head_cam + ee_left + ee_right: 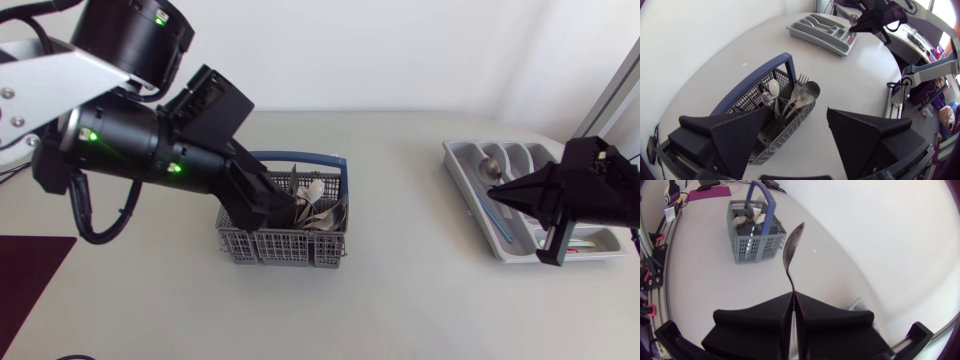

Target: Sort the cutlery from the basket into the organizer compartments.

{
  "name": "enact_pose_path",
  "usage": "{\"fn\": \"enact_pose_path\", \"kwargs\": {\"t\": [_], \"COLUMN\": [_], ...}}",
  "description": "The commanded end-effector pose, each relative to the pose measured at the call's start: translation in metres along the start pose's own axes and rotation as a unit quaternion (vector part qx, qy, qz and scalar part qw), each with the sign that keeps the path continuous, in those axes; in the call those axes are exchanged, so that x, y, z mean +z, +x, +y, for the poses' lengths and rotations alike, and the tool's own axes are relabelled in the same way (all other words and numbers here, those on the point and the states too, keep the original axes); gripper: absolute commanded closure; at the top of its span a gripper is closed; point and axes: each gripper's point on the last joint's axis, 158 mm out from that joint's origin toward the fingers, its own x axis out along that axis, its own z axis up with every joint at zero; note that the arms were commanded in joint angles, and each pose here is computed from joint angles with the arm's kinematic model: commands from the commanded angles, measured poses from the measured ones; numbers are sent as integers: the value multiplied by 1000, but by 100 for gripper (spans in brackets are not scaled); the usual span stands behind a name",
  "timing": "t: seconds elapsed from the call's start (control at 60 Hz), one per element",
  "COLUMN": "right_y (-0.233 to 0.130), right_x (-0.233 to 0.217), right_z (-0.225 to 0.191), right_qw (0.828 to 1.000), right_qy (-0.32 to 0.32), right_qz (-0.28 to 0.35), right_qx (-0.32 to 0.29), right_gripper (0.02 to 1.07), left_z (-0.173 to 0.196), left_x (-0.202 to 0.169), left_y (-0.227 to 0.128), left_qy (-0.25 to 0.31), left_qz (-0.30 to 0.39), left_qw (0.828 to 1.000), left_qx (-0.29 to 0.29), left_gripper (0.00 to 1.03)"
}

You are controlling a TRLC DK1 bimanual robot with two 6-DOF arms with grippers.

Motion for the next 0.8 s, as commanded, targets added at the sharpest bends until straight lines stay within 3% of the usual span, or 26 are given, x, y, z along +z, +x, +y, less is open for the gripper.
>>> {"fn": "enact_pose_path", "kwargs": {"t": [0.0, 0.233, 0.783], "right_y": [2, -12, -14], "right_x": [-41, -129, -260], "right_z": [-3, -46, -120], "right_qw": [1000, 998, 988], "right_qy": [0, 18, -18], "right_qz": [19, 50, 119], "right_qx": [3, -33, -95], "right_gripper": [101, 101, 101], "left_z": [-11, -31, -34], "left_x": [-7, -6, -10], "left_y": [11, 30, 50], "left_qy": [19, 37, 34], "left_qz": [11, 25, 46], "left_qw": [1000, 999, 998], "left_qx": [1, 8, 20], "left_gripper": [18, 18, 18]}}
